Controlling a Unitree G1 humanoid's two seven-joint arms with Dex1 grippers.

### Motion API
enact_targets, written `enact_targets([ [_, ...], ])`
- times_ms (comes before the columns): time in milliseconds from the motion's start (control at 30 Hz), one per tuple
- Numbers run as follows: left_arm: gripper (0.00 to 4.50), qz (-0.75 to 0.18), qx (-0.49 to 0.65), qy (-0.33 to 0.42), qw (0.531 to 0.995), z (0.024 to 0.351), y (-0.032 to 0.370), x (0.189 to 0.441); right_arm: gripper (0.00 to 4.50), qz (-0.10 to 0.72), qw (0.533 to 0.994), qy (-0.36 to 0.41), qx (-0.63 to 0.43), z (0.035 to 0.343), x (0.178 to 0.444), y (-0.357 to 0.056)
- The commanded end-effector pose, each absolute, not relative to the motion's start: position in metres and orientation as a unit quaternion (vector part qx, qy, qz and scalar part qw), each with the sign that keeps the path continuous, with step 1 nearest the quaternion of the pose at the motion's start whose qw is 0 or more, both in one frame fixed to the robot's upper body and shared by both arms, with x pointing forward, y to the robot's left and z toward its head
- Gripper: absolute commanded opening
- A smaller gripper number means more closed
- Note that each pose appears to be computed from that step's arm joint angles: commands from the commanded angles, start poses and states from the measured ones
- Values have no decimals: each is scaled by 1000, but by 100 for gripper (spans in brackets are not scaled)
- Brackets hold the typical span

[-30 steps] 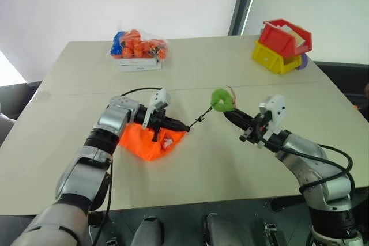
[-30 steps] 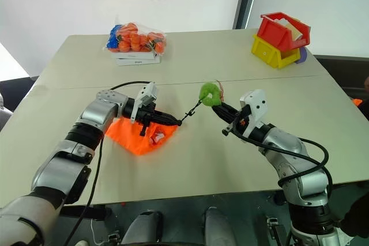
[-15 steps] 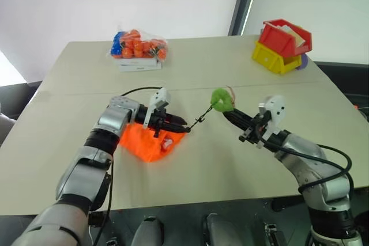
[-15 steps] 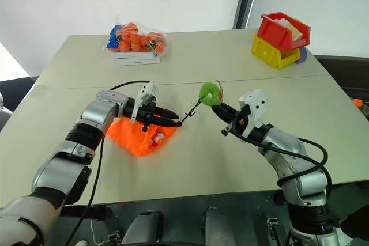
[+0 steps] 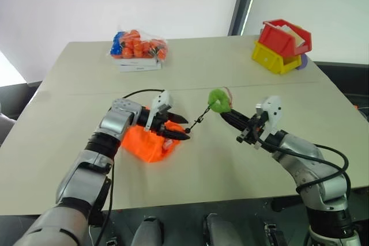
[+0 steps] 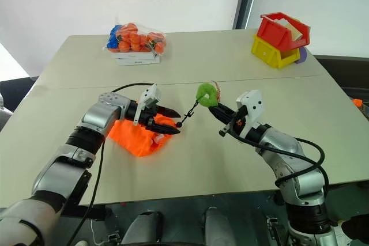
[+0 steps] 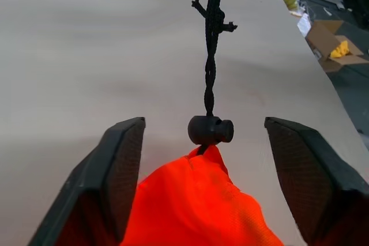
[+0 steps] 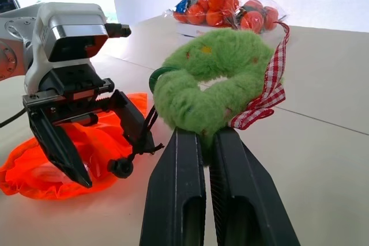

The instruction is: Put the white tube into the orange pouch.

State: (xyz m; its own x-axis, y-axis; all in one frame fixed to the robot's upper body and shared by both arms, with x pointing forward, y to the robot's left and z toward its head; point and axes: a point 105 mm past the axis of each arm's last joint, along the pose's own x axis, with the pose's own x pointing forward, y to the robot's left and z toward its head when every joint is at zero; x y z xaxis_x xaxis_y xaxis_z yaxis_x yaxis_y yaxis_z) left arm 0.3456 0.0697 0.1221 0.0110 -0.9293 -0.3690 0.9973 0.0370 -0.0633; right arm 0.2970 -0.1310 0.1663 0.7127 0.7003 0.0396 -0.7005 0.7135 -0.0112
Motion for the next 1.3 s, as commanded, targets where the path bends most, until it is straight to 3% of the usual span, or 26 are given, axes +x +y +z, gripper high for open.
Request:
enact_targets([
  [33, 366, -689, 117, 148, 700, 127, 68, 344, 0, 390, 919, -51, -2, 180, 294, -125],
  [333, 366, -694, 108, 156, 694, 123, 63, 342, 0, 389, 920, -49, -3, 179, 294, -126],
  [433, 278, -697, 104, 156, 692, 123, 61, 341, 0, 389, 920, -47, -6, 177, 294, -125],
  [500, 191, -698, 101, 155, 692, 124, 60, 341, 0, 390, 920, -47, -6, 177, 294, -125],
  [567, 78, -698, 98, 155, 692, 124, 60, 341, 0, 390, 920, -48, -6, 178, 294, -125],
  [633, 20, -699, 99, 156, 691, 124, 60, 341, 0, 390, 920, -48, -6, 178, 294, -125],
  [933, 20, -692, 134, 169, 689, 115, 73, 340, 0, 377, 924, -54, -10, 180, 298, -129],
  [1067, 20, -689, 176, 182, 679, 108, 87, 337, 0, 327, 943, -61, -28, 181, 311, -146],
  [1200, 20, -680, 234, 210, 662, 94, 107, 332, 0, 201, 975, -30, -91, 168, 343, -188],
  [1300, 20, -680, 251, 220, 653, 88, 113, 327, 0, 162, 982, -27, -93, 167, 351, -202],
])
